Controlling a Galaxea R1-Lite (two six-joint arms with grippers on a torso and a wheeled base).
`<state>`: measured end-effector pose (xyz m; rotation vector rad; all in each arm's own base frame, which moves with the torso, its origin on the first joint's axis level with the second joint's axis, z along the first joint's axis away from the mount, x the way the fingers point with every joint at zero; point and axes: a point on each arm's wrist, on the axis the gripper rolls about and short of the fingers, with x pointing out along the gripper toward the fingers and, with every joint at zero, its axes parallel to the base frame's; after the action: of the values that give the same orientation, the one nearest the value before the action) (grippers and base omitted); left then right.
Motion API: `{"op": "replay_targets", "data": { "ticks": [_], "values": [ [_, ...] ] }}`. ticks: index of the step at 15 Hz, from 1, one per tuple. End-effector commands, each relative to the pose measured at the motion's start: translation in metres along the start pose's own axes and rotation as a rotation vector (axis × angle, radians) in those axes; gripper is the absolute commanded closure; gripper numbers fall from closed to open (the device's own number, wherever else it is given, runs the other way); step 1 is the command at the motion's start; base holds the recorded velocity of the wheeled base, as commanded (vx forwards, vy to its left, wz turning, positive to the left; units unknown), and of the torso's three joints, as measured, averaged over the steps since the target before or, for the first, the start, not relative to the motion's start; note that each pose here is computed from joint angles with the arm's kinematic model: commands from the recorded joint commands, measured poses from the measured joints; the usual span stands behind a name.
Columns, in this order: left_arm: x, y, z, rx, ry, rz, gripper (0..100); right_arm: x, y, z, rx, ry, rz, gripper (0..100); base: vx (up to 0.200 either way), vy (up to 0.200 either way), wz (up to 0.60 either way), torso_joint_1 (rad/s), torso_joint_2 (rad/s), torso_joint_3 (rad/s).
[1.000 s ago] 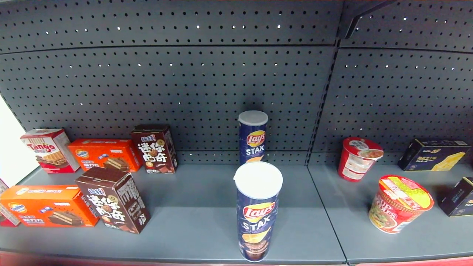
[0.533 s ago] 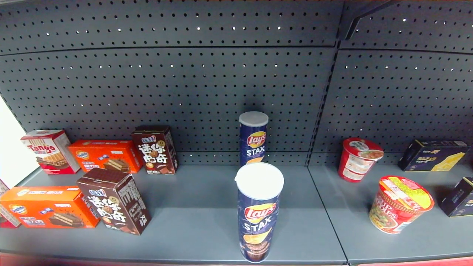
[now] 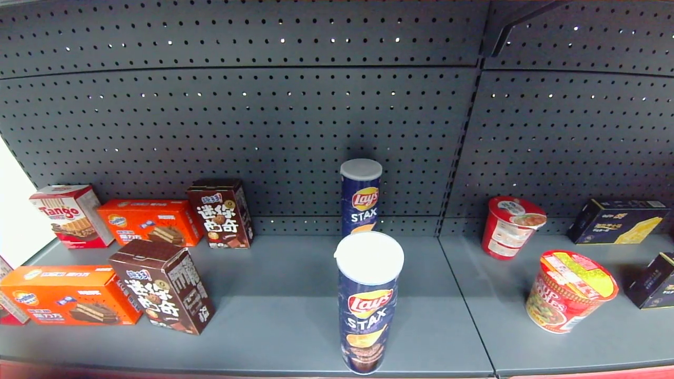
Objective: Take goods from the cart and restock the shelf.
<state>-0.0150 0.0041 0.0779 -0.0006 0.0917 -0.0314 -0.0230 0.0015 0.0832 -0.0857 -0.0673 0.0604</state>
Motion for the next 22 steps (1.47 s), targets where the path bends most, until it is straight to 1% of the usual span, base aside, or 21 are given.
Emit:
{"op": "replay_targets", "data": {
  "ticks": [1, 8, 10, 12, 15, 17, 18, 19, 20, 21, 22],
  "values": [
    [0.0002, 0.0, 0.0001, 0.0, 0.001, 0.001, 0, 0.0003, 0.0, 0.0, 0.007, 0.003, 0.0, 0, 0.0, 0.0, 0.0, 0.0, 0.0, 0.0],
    [0.0002, 0.0, 0.0001, -0.004, 0.001, 0.0, 0, 0.0003, 0.0, 0.0, 0.032, 0.003, 0.0, 0, 0.0, 0.0, 0.0, 0.0, 0.0, 0.0],
    [0.0001, -0.0006, 0.0001, -0.007, 0.002, -0.025, 0, 0.0002, 0.0, 0.0003, 0.035, 0.003, 0.0, 0, 0.0, 0.0, 0.0, 0.0, 0.0, 0.0],
    [0.0001, -0.0007, 0.0001, -0.007, 0.002, -0.029, 0, 0.0002, 0.0, 0.0003, 0.061, 0.003, 0.001, 0, 0.0, 0.0, 0.0, 0.0, 0.0, 0.0],
    [0.0001, -0.0005, 0.0001, -0.011, 0.002, -0.023, 0, 0.0002, 0.0, 0.0003, 0.073, 0.003, 0.0, 0, 0.0, 0.0, 0.0, 0.0, 0.0, 0.0],
    [0.0001, -0.0003, 0.0001, -0.011, 0.002, -0.009, 0, 0.0003, -0.0001, -0.0001, 0.113, 0.005, -0.005, 0, 0.0, 0.0, 0.0, 0.0, 0.0, 0.0],
    [0.0001, -0.0003, 0.0001, -0.011, 0.002, -0.009, 0, 0.0002, -0.0001, 0.0003, 0.113, 0.003, -0.005, 0, 0.0, 0.0, 0.0, 0.0, 0.0, 0.0],
    [0.0001, -0.0003, 0.0001, -0.013, 0.001, 0.03, 0, 0.0001, -0.0019, -0.0006, 0.11, 0.013, -0.086, 0, 0.0, 0.0, 0.0, 0.0, 0.0, 0.0],
    [0.0001, -0.0003, 0.0001, -0.013, 0.001, 0.033, 0, -0.0001, -0.0029, -0.0003, 0.109, 0.013, -0.13, 0, 0.0, 0.0, 0.0, 0.0, 0.0, 0.0],
    [0.0001, -0.0003, 0.0001, -0.012, 0.001, 0.036, 0, -0.0004, -0.0055, -0.0007, 0.11, 0.013, -0.25, 0, 0.0, 0.0, 0.0, 0.0, 0.0, 0.0],
    [0.0001, -0.0003, 0.0001, -0.012, 0.001, 0.036, 0, -0.0007, -0.0065, -0.0008, 0.111, 0.014, -0.295, 0, 0.0, 0.0, 0.0, 0.0, 0.0, 0.0]
  ]
}}
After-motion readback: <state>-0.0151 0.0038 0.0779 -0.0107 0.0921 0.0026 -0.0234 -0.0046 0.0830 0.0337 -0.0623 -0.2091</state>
